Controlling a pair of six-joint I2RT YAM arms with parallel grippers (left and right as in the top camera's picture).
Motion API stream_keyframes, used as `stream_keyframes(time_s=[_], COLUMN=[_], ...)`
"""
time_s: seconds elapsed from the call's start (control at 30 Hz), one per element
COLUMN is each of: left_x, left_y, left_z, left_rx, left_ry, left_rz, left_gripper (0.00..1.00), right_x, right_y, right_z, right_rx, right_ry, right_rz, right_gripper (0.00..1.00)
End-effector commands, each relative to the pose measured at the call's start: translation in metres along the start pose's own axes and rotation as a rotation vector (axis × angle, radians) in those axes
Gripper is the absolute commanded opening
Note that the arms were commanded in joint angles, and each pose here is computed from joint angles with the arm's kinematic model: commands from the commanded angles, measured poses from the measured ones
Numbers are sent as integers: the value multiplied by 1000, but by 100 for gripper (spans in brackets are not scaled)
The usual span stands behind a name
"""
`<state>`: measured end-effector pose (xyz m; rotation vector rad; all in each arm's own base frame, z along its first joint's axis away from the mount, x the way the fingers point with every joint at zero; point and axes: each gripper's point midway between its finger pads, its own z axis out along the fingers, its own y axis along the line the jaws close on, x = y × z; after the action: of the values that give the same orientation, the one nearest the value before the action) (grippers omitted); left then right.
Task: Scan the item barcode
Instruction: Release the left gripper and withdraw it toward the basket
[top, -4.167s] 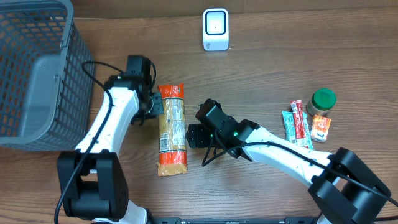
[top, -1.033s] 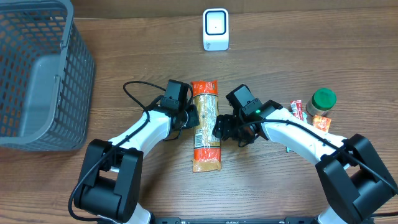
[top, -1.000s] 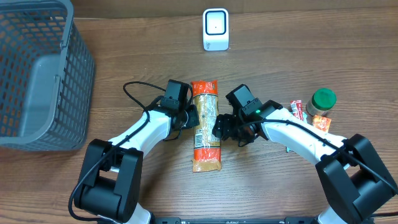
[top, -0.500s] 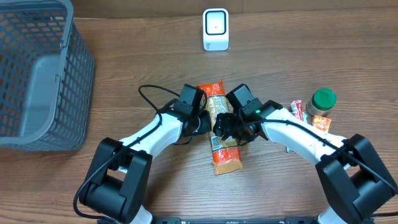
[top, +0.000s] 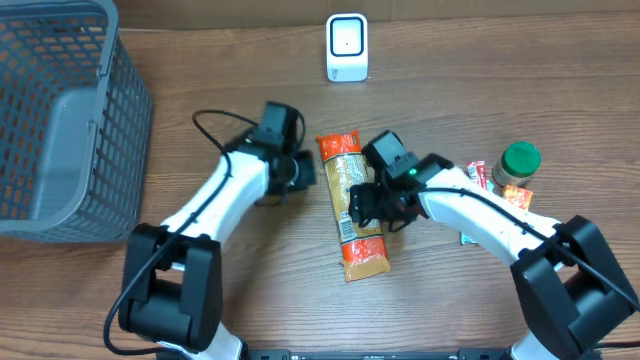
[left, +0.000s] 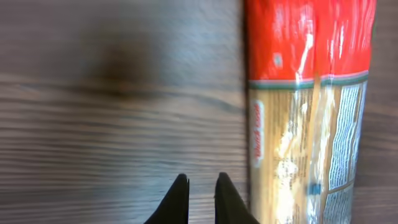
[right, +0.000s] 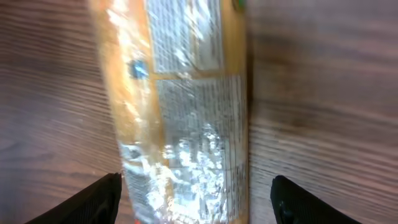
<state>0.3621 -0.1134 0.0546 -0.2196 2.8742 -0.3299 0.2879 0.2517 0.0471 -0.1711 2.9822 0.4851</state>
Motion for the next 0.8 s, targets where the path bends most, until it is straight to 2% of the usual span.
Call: stream_keyframes(time_s=[0.0, 0.1, 0.17, 0.2, 0.23, 0.27, 0.4, 0.77], left_x=[-34, -47, -52, -54, -55, -55, -52, -51], left_y=[13, 31, 44, 52, 63, 70, 100, 113], left_z=[-33, -52, -57, -59, -60, -60, -65, -67], left_rx=[-26, -45, -59, -69, -86, -101, -173, -192], left_ry=[-81, -89, -95, -96, -95, -93, -83, -78], left_rz=[31, 19, 8, -8, -31, -46, -100, -130], left_gripper=[10, 22, 49, 69, 83, 88, 100, 100], right_x=[-36, -49, -56, -58, -60, -61, -60, -40], right_y=[13, 18, 20, 20, 19, 18, 13, 6], right_z=[-28, -41, -46, -47, -47, -45, -36, 26], right_rx=[20, 30, 36, 39, 45, 55, 91, 158], right_ry=[-105, -142, -169, -180, -189, -190, -179, -54], right_rz=[-108, -144, -146, -147, -147, -146, -148, -206], right_gripper=[79, 80, 80, 81, 81, 81, 82, 82])
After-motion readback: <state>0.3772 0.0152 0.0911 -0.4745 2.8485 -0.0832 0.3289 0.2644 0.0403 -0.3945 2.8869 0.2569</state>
